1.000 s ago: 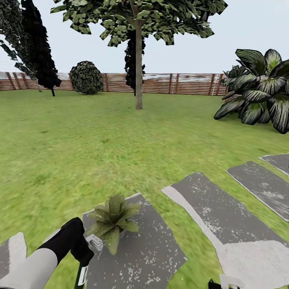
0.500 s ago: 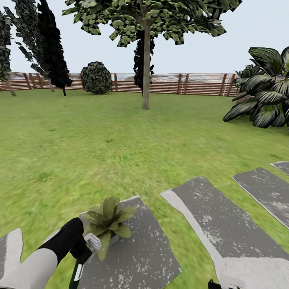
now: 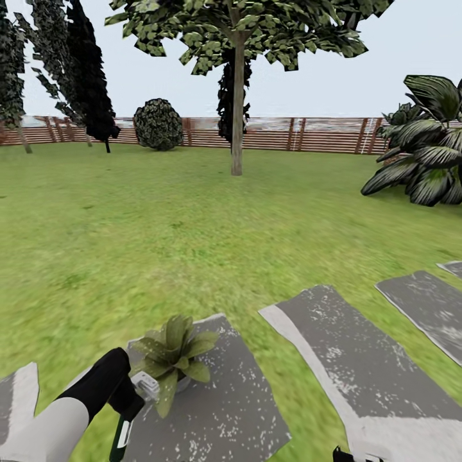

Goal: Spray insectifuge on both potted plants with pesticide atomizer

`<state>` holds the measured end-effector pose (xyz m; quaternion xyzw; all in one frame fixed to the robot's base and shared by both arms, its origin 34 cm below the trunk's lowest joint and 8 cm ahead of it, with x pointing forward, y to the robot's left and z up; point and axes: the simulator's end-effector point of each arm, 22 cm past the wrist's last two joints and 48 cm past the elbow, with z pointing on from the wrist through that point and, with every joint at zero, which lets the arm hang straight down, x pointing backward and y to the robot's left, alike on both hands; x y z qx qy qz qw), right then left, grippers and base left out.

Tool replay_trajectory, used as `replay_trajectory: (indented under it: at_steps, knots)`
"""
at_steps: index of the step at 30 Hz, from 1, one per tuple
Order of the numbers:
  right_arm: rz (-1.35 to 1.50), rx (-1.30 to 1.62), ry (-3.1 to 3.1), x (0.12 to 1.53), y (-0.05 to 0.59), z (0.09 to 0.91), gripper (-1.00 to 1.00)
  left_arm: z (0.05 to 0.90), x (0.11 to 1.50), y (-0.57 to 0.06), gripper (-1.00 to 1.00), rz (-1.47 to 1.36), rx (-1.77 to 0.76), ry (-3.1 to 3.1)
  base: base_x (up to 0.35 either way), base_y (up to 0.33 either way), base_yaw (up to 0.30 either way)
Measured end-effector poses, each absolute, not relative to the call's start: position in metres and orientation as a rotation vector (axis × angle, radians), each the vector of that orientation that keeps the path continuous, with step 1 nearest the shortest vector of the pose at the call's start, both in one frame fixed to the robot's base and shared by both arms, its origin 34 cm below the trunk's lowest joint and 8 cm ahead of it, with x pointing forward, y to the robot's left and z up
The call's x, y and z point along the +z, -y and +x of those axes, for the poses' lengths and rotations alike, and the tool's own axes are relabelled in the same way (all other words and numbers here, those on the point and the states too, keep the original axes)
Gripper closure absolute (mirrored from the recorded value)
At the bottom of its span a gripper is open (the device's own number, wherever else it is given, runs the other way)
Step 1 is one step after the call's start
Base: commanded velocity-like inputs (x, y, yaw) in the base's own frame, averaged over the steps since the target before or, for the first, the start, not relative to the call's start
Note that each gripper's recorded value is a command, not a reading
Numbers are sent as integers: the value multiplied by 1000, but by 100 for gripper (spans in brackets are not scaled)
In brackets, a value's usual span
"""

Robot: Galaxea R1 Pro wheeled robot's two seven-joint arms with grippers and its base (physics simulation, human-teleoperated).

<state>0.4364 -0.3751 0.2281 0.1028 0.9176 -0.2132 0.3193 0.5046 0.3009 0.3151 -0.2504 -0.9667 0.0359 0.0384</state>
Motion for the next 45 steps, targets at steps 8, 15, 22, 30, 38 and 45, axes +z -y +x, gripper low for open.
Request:
replay_trajectory:
  at_steps: [8,15,22,30,38,45]
  knots:
    - [270,-560,-2414,228,375,436,-100,514,320,-294,100,-788,107,2990,0,0,273]
    - [269,-560,-2414,228,375,436,-100,528,328,-288,100,-759,135,3047,0,-67,261]
    - [269,-560,-2413,228,375,436,-100,530,329,-273,100,-753,178,3058,0,-265,26]
    - [269,-560,-2413,228,375,436,-100,530,329,-272,100,-755,179,3058,49,-273,138]
    - [269,-560,-2413,228,375,436,-100,531,329,-272,100,-755,177,3059,101,-273,275]
    - [269,-560,-2413,228,375,436,-100,535,328,-280,100,-755,117,3071,96,-273,276]
